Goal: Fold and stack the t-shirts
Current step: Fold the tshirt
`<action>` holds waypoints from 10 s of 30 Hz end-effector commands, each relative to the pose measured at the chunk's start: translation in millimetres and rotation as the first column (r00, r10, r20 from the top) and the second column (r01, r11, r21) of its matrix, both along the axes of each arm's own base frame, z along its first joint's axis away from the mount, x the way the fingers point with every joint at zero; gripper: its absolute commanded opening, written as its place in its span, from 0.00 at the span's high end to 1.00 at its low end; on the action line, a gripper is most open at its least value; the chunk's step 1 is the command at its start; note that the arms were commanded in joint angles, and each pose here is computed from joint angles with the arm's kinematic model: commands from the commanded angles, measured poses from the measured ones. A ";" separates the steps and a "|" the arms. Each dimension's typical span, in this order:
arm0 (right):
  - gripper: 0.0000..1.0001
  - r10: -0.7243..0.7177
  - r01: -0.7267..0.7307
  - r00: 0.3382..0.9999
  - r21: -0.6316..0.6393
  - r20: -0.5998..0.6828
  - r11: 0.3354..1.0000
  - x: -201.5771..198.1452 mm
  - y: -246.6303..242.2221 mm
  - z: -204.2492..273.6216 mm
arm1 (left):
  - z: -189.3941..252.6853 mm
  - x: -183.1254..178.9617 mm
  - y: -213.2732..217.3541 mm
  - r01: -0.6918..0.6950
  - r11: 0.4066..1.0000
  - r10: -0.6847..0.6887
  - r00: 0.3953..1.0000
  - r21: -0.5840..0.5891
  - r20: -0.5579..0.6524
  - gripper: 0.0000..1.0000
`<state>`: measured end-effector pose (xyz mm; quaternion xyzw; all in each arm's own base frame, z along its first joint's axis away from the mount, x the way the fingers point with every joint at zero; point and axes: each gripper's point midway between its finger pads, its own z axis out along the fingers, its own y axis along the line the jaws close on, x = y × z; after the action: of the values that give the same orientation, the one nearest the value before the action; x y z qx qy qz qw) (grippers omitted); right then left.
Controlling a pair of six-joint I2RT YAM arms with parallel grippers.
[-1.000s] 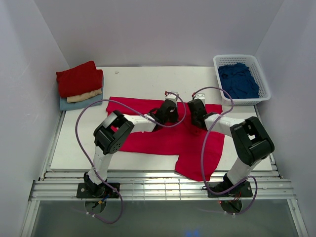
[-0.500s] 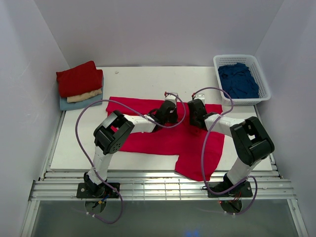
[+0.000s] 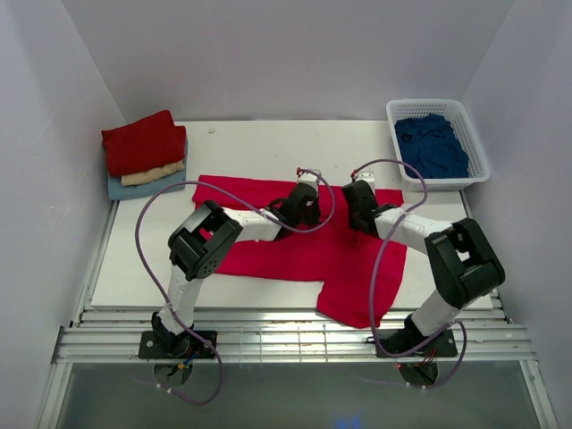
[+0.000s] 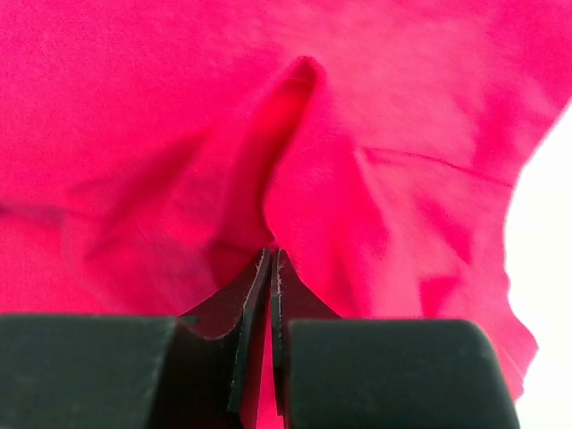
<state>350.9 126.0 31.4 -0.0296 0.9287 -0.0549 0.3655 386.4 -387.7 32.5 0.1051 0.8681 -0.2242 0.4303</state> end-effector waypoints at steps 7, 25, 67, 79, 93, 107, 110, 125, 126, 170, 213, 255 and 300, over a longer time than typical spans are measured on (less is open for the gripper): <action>0.92 -0.023 0.024 0.996 -0.002 0.082 1.000 -35.7 -30.0 87.5 | 53.6 -1.6 -6.1 0.003 0.995 0.003 0.998 -0.096 0.061 0.83; 0.92 -0.142 0.134 0.974 -0.056 -0.175 0.989 -124.8 -60.3 30.8 | 147.1 -57.8 -39.0 0.169 0.949 -0.134 0.980 -0.264 0.145 0.85; 0.55 -0.130 0.129 0.990 -0.023 -0.063 0.991 -123.0 -54.0 56.3 | 11.5 -121.1 -43.2 0.055 0.995 -0.062 0.995 0.086 0.082 0.90; 0.56 -0.136 0.138 0.990 -0.081 0.031 0.987 -65.4 -42.9 44.3 | 26.7 -118.1 -23.4 -0.006 0.997 -0.004 0.992 0.078 0.125 0.91; 0.58 -0.060 0.061 0.979 0.000 0.196 0.998 -5.6 -9.0 70.4 | 39.2 -125.6 -4.5 -0.029 0.999 0.024 0.991 0.039 0.128 0.92; 0.92 0.087 -0.089 0.996 0.083 0.026 0.993 -10.6 32.3 3.5 | 55.5 -122.7 12.3 -0.074 0.997 0.067 0.983 0.035 0.173 0.92; 0.92 0.112 -0.116 0.993 0.104 0.041 0.988 -19.6 36.7 14.3 | 57.2 -122.3 13.8 -0.079 0.996 0.072 0.981 0.034 0.178 0.92; 0.92 0.209 -0.207 0.978 0.136 0.002 0.969 -47.0 49.2 23.4 | 59.2 -123.3 11.2 -0.079 0.997 0.076 0.983 0.011 0.167 0.93; 0.92 0.209 -0.205 0.978 0.129 -0.014 0.970 -48.4 48.3 16.4 | 60.1 -123.6 12.5 -0.080 0.997 0.078 0.983 0.010 0.168 0.93; 0.84 0.328 -0.311 0.944 0.233 -0.041 0.922 -63.9 100.8 0.5 | 49.8 -128.5 30.5 -0.111 0.993 0.105 0.982 0.027 0.158 0.94; 0.92 -0.024 0.024 1.000 0.056 0.000 0.998 36.0 0.1 39.7 | 114.7 72.7 223.8 -0.504 0.864 0.487 0.841 0.014 0.236 1.00; 0.92 0.002 0.003 0.985 0.032 -0.171 0.999 132.9 -7.9 -44.3 | -35.2 118.2 289.7 -0.592 0.762 0.610 0.792 0.261 0.015 1.00; 0.57 0.053 -0.043 0.997 0.153 -0.062 0.987 -136.0 17.1 53.9 | 25.4 -105.5 376.4 -0.727 0.451 0.851 0.524 0.518 -0.005 0.28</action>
<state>226.1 150.3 79.1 -0.0808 0.9411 0.0238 0.3275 289.9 -20.0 41.5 -0.1888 0.9101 0.1972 0.3116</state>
